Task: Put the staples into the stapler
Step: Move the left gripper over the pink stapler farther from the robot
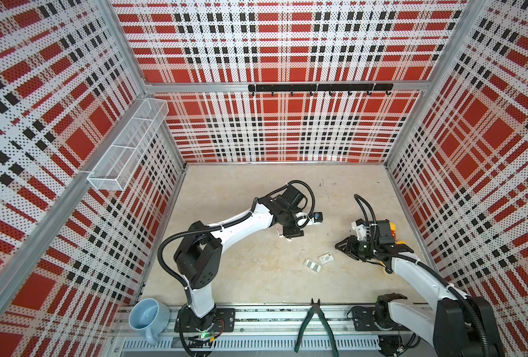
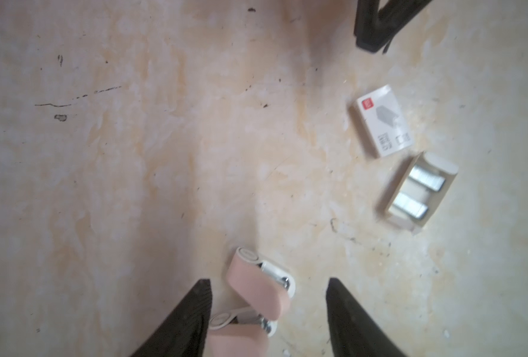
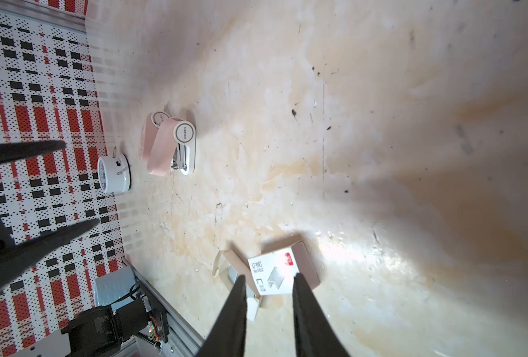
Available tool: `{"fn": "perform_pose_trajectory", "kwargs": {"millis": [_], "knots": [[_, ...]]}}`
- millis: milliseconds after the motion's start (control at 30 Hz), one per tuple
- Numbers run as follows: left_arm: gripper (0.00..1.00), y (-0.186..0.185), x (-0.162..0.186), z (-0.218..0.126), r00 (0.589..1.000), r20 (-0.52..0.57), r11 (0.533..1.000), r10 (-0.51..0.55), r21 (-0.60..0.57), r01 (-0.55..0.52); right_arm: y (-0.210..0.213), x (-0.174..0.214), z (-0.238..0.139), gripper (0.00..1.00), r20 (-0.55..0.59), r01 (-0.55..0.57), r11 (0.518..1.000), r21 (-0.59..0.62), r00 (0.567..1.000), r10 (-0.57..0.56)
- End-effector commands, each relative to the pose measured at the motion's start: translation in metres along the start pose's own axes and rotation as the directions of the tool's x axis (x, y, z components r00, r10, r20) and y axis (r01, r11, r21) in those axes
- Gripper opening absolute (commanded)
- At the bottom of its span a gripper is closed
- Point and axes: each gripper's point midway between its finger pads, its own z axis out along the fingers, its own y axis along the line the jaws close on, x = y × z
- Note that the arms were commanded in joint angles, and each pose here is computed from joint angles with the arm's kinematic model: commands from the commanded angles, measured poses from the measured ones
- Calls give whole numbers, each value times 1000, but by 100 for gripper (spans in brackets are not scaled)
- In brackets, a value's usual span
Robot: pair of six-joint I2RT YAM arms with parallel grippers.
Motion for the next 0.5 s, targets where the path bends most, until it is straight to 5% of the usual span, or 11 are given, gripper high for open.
{"fn": "perform_pose_trajectory", "kwargs": {"millis": [0, 467], "knots": [[63, 4, 17, -4, 984, -97, 989, 151, 16, -150, 11, -12, -5, 29, 24, 39, 999, -14, 999, -39], [65, 23, 81, -7, 900, -215, 919, 380, 196, -341, 21, -11, 0, 32, 13, 18, 996, -86, 1000, -17]]}}
